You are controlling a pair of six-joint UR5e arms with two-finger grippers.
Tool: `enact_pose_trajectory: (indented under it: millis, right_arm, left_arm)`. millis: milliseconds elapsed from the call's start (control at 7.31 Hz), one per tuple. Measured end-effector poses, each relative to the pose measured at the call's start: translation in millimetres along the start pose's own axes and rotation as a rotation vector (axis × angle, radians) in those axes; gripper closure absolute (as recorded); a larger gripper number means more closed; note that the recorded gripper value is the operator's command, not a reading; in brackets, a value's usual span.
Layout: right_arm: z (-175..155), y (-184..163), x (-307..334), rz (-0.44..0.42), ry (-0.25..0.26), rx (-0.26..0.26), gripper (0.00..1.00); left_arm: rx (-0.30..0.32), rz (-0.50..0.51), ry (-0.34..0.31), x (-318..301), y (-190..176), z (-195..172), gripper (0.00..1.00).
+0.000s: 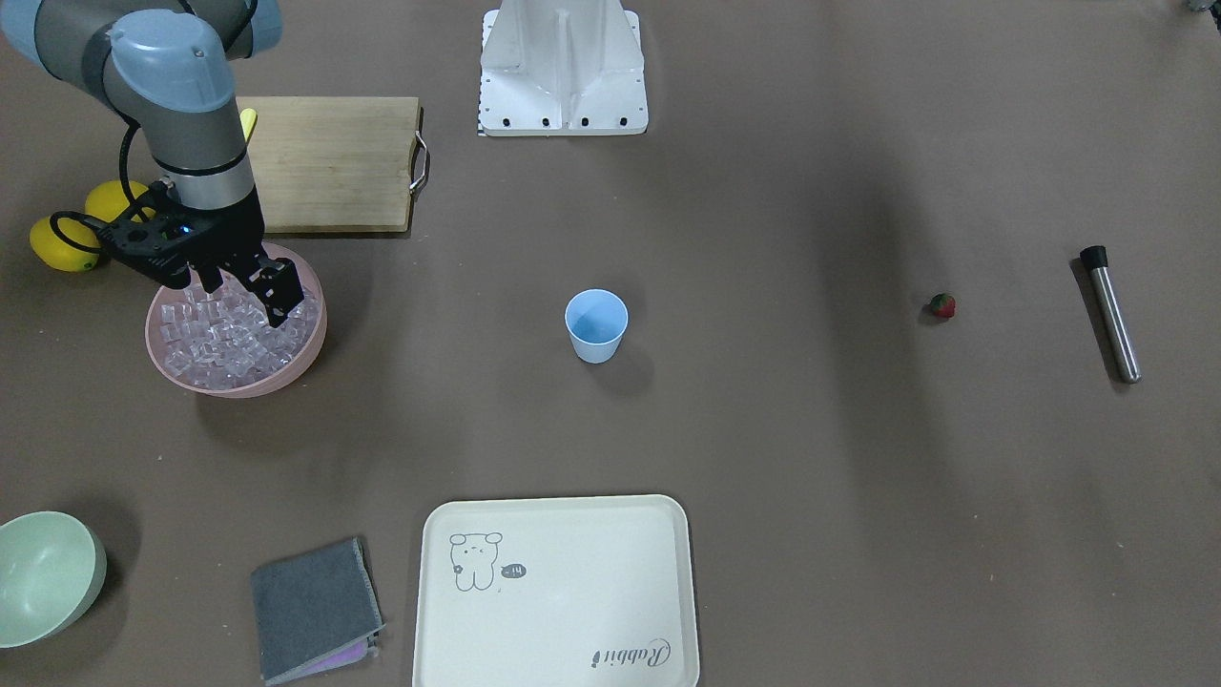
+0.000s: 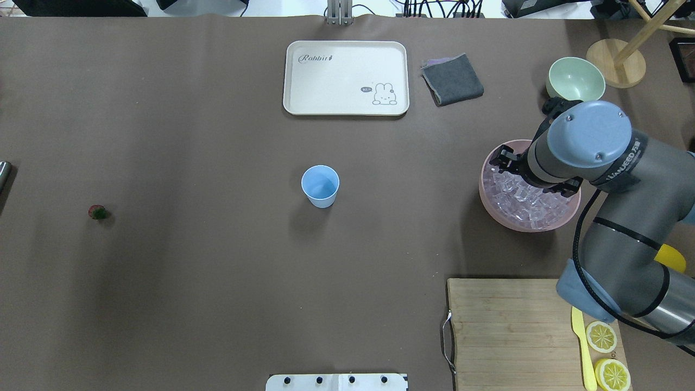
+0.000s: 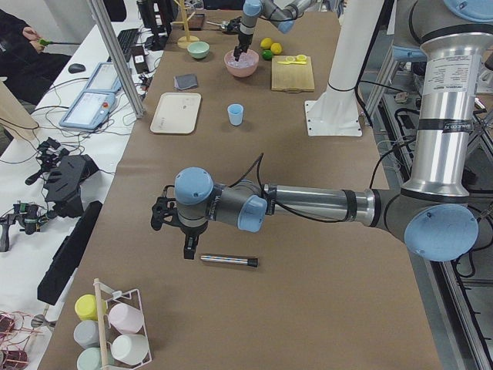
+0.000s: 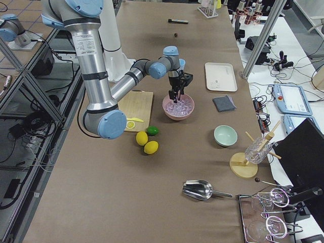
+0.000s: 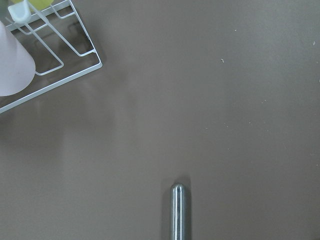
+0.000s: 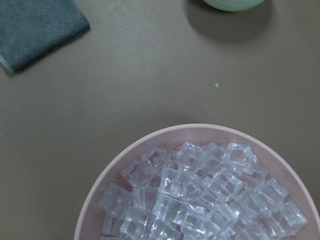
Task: Mash ice and strawberries in cup
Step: 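Move the right gripper over the pink bowl of ice cubes, then lower the right gripper into the bowl and grasp an ice cube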
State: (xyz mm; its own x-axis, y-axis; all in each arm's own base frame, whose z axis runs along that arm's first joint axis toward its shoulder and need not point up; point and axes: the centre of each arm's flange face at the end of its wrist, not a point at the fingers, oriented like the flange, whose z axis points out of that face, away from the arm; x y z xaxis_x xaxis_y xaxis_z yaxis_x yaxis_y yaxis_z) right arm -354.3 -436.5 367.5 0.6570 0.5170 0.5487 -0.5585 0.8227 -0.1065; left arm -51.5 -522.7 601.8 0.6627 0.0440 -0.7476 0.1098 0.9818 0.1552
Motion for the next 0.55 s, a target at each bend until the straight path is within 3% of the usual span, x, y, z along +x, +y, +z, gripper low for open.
enact_pose_trajectory:
  millis: [274,547]
  right_arm:
    - [5,13,7,0.042,0.012,0.018,0.12]
    - [-5,20,18,0.067,-0.003,0.001,0.12]
  left_arm:
    - [0.007,0.002,0.001,1,5,-4,0.02]
    - [0.009,0.003,0.001,2,18,-8,0.02]
